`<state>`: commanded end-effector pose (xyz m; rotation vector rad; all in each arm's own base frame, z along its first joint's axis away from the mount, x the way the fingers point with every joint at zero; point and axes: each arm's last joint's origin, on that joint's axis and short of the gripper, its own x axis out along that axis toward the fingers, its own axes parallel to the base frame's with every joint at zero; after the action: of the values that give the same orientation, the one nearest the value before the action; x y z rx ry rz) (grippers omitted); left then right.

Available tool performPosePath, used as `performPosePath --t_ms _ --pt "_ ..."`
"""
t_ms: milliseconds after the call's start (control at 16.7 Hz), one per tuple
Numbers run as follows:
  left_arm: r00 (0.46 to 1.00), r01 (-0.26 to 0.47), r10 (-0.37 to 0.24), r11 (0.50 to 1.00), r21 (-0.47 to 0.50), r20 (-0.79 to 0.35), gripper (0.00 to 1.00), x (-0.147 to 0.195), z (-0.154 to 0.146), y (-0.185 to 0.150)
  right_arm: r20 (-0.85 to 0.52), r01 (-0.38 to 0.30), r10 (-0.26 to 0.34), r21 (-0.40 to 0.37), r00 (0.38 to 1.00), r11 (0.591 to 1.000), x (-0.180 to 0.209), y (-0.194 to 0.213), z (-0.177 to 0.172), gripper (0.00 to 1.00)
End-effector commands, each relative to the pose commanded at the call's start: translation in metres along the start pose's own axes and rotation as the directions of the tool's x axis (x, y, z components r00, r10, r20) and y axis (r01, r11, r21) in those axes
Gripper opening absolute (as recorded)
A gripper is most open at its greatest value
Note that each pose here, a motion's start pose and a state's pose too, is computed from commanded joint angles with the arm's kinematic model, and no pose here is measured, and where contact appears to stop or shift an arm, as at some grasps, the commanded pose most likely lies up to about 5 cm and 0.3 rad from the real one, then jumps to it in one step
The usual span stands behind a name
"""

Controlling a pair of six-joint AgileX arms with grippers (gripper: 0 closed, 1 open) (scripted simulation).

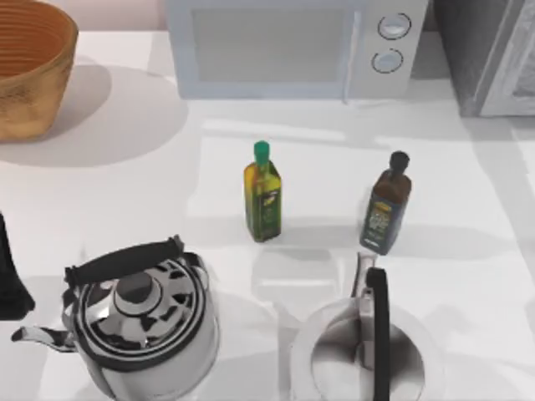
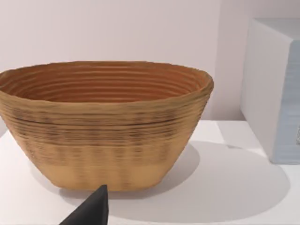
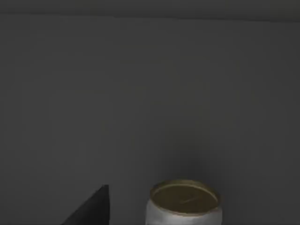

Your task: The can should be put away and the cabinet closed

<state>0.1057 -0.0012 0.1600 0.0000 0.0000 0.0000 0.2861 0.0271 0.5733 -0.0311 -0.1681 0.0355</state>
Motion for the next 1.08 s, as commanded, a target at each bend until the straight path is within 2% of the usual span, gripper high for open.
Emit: performPosePath --t_ms 180,300,720,900,1080 --pt "1.000 0.000 0.000 1.000 0.000 0.000 1.00 0.000 0.000 0.000 0.011 -0.014 0.014 -0.013 1.000 1.000 -0.061 -0.005 -0.015 1.00" --pt "1.000 0.000 0.000 1.000 0.000 0.000 1.00 0.000 0.000 0.000 -0.013 -0.021 0.020 -0.018 1.000 1.000 -0.100 -0.007 -0.047 1.00" --pt "1.000 0.000 0.000 1.000 0.000 0.000 1.00 0.000 0.000 0.000 -0.143 -0.010 0.009 -0.005 0.990 1.000 -0.207 -0.009 -0.234 1.00" --pt "1.000 0.000 0.000 1.000 0.000 0.000 1.00 0.000 0.000 0.000 -0.158 0.008 -0.006 0.007 0.987 1.000 -0.232 -0.009 -0.302 1.00" --pt "1.000 0.000 0.000 1.000 0.000 0.000 1.00 0.000 0.000 0.000 -0.164 0.025 -0.021 0.019 0.986 1.000 -0.243 -0.008 -0.350 1.00"
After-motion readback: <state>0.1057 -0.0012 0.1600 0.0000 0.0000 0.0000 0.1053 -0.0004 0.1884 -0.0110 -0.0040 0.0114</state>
